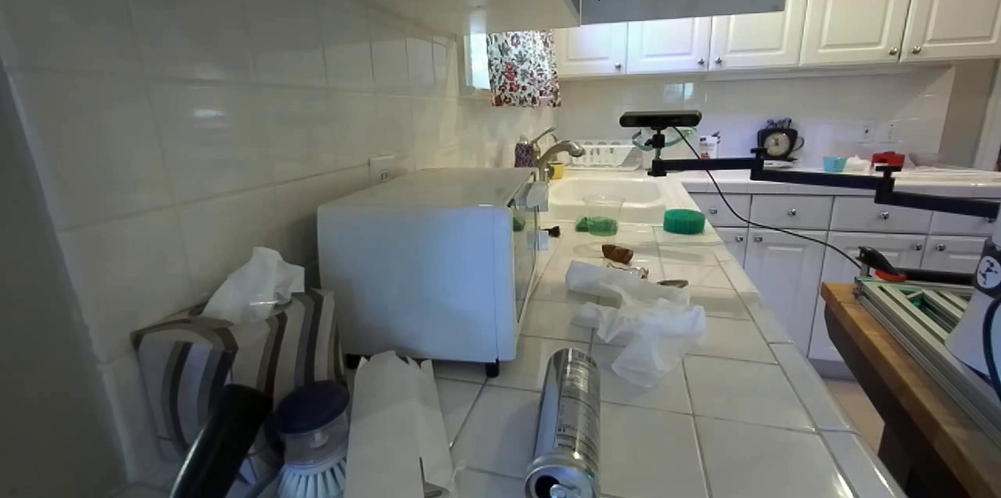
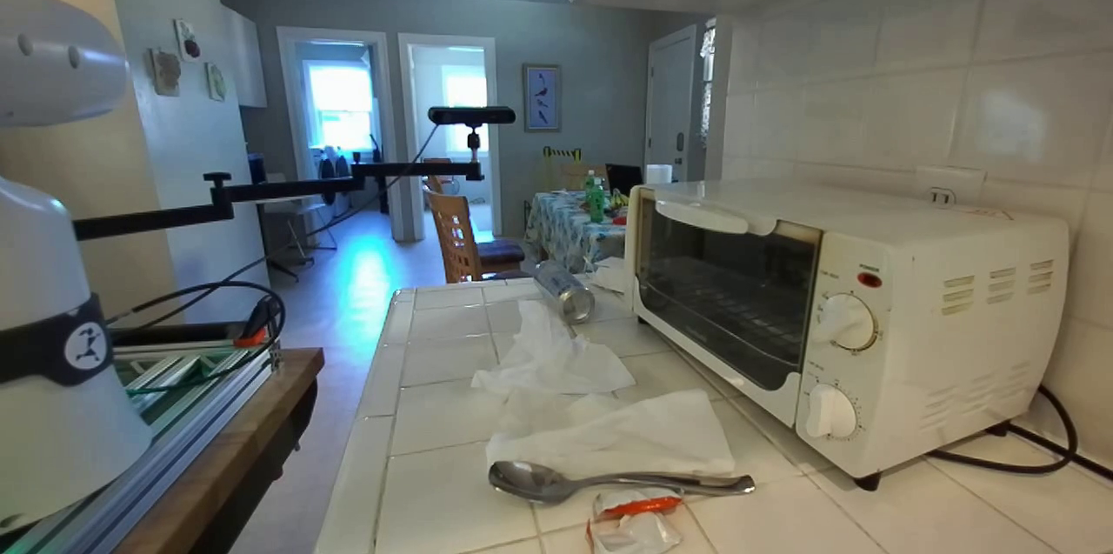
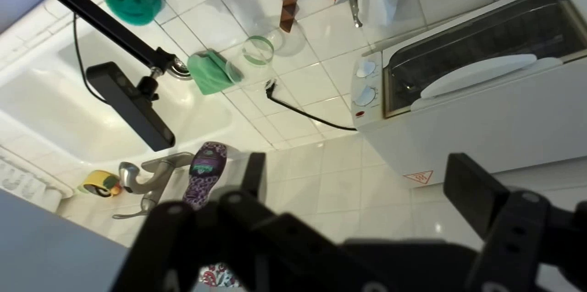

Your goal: Close the open cabinet door

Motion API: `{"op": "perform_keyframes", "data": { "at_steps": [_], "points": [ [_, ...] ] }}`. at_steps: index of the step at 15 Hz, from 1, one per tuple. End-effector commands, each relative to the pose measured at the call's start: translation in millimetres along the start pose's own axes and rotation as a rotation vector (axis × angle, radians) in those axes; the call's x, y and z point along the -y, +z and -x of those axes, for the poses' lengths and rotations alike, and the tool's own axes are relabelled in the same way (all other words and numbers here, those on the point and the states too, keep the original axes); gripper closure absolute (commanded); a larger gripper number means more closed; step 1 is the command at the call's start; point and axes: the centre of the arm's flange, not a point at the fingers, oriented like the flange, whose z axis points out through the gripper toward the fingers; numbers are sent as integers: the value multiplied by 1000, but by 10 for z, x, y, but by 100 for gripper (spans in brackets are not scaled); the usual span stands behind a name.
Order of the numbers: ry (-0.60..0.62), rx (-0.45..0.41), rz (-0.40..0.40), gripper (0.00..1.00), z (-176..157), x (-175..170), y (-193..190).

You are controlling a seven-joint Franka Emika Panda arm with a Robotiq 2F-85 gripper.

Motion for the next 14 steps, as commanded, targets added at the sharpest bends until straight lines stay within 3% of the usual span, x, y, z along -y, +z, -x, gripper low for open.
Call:
{"op": "perform_keyframes", "data": {
  "at_steps": [1, 5, 14],
  "points": [
    [83, 9, 59, 0, -15, -175, -132],
    [25, 6, 63, 0, -33, -431, -242],
    [-92, 0, -21, 0, -9, -915, -561]
  ]
}}
